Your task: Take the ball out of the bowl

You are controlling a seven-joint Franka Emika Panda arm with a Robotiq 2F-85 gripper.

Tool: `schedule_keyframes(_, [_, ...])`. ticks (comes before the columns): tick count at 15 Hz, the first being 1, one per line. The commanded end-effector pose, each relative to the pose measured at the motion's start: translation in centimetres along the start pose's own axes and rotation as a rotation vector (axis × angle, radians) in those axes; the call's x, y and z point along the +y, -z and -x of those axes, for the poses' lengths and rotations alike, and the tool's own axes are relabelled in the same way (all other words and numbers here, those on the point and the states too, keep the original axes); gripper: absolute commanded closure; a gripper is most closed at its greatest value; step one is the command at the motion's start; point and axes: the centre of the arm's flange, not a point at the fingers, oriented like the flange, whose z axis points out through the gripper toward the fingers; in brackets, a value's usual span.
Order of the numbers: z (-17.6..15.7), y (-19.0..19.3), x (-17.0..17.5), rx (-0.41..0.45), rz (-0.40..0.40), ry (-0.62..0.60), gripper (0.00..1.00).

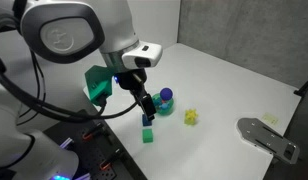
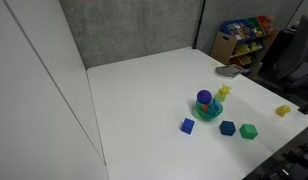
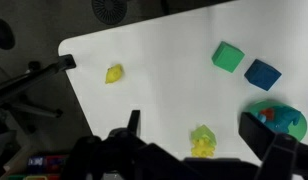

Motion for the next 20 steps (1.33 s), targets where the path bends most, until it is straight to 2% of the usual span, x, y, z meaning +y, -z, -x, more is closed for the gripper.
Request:
schedule_keyframes(1, [0.0, 0.0, 0.0, 0.0, 0.0, 0.0, 0.0])
schedule_keyframes(5, [0.0, 0.0, 0.0, 0.0, 0.0, 0.0, 0.0])
schedule_keyframes(9, [-1.5, 0.2, -1.2, -0.005, -0.008, 0.008, 0.0])
schedule_keyframes(16, [-6.2, 0.5, -6.2, -0.01, -0.026, 0.042, 0.0])
schedule_keyframes(20, [-9.8, -0.6, -9.4, -0.006, -0.063, 0.069, 0.0])
